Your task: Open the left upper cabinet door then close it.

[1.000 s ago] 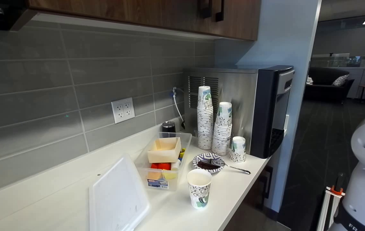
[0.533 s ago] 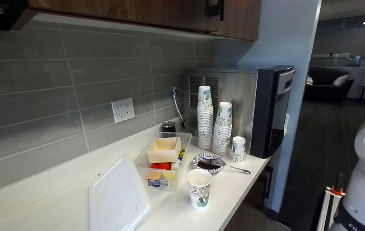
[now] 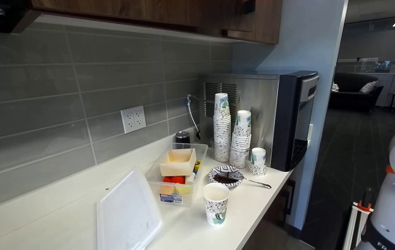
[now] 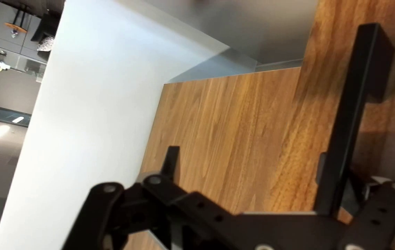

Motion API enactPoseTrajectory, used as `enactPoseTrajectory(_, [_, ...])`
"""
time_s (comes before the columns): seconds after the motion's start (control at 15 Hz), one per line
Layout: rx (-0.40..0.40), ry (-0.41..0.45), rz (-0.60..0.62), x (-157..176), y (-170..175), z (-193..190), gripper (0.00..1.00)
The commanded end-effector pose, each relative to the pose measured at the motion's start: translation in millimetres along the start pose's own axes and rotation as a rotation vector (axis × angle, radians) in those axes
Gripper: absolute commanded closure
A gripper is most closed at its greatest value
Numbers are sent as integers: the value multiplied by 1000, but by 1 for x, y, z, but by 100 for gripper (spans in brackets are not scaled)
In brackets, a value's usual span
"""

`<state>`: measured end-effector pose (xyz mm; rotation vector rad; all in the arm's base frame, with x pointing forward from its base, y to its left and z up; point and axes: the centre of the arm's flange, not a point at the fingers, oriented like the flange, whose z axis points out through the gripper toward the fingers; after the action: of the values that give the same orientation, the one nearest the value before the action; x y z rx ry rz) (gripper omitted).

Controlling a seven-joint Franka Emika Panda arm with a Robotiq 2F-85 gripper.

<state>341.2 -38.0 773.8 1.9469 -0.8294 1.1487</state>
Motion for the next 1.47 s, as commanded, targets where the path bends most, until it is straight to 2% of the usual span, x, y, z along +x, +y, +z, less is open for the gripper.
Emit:
enactPoseTrajectory(0.0, [-79,-49,17,-36,44,-13,0])
enactPoseTrajectory(0.6, [-151,-106,30,-81,80,-50,0])
enactPoseTrajectory(1.4, [-220,-123,29,-132,100,-88,0])
